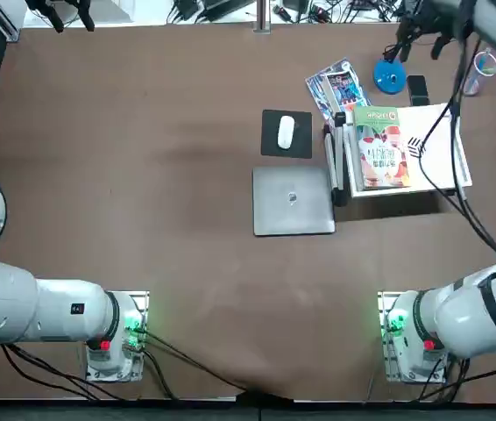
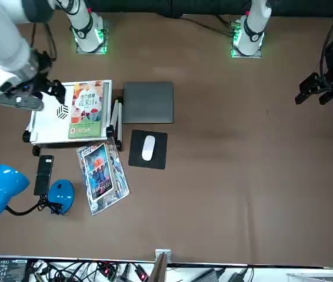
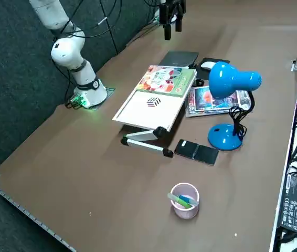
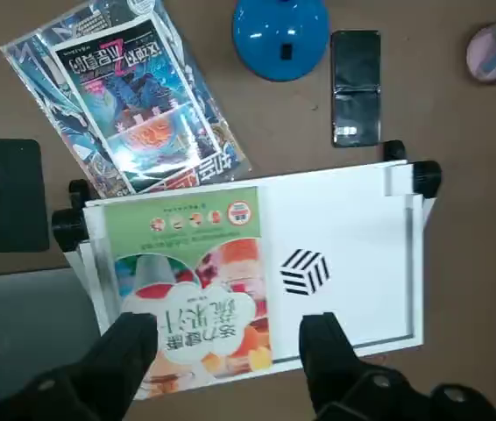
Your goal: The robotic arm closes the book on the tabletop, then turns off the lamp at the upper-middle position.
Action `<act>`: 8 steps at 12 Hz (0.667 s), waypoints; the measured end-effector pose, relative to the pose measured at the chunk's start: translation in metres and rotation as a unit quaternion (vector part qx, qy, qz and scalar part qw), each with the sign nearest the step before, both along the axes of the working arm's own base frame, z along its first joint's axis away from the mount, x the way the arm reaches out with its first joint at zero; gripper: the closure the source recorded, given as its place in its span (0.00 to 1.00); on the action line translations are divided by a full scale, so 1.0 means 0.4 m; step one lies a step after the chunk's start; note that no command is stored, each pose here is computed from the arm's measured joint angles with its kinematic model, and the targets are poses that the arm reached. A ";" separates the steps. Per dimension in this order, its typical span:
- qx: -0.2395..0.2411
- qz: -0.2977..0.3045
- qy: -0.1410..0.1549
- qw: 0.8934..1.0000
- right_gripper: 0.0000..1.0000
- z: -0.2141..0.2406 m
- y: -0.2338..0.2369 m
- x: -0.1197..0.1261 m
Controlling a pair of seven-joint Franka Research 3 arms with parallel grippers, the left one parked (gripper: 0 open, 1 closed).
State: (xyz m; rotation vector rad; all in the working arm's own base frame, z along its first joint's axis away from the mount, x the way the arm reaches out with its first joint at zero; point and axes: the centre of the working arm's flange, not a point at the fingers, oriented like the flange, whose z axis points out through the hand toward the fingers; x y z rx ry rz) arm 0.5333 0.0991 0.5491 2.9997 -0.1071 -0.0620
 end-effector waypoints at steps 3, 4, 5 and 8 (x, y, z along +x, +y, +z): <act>0.016 0.004 0.006 1.000 0.00 0.066 -0.120 0.020; 0.023 0.001 0.004 1.000 0.00 0.099 -0.189 0.031; 0.024 -0.002 0.001 1.000 0.00 0.110 -0.214 0.036; 0.025 -0.004 -0.003 1.000 0.00 0.126 -0.270 0.042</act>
